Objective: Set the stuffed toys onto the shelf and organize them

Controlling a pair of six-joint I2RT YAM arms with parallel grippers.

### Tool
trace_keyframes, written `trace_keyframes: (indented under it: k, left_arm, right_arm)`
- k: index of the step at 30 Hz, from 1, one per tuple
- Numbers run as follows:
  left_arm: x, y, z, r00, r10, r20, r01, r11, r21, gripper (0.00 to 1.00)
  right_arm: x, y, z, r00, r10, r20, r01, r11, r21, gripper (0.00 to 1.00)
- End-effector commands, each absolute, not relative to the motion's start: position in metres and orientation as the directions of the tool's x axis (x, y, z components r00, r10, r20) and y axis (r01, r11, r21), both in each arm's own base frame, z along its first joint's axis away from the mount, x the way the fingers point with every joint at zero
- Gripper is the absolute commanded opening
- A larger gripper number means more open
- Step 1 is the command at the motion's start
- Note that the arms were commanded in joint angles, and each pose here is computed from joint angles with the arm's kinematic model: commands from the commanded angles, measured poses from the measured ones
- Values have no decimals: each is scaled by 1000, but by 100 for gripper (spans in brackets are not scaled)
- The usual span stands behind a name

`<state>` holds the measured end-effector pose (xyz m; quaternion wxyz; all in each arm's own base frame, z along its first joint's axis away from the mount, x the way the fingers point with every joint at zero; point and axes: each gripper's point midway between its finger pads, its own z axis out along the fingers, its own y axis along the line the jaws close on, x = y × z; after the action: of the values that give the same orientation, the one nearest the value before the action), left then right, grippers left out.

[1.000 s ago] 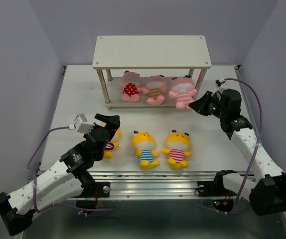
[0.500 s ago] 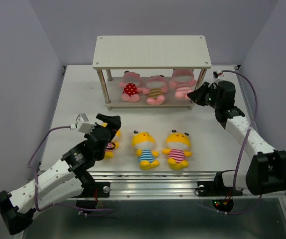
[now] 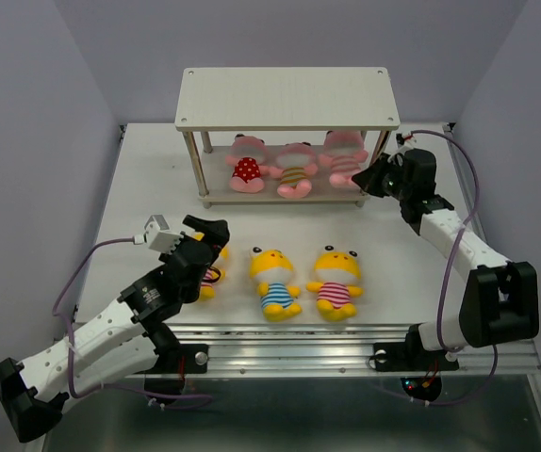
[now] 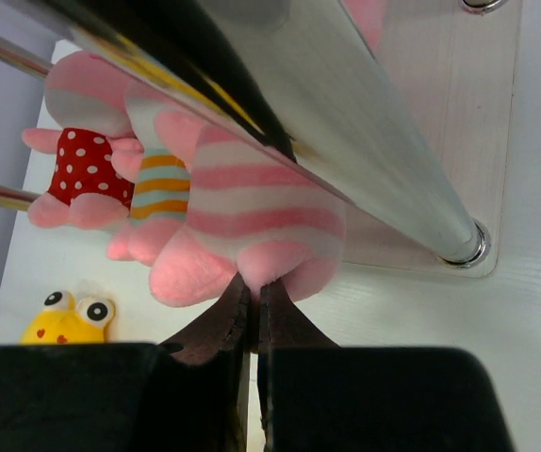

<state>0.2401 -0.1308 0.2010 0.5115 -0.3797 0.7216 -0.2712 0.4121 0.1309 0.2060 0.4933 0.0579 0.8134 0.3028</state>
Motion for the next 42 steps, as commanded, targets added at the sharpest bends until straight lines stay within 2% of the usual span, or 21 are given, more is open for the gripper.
trace_keyframes:
  k: [1,29,42]
  left_arm:
    - [241,-120,203,-143,-816,-560,-291,575,-764,99]
    - [243,-119,206,-139,-817,-560,-307,573,-760,99]
    - [242,-118,203,-135,-817,-560,-313,572,-758,99]
  right_arm:
    - [428,129,236,-408,387,-827,-261,818,512,1]
    - [442,133,179,-497,401,-769,-195,813,549,1]
    - [441,133,167,-507,415,-755,-179,806,564,7]
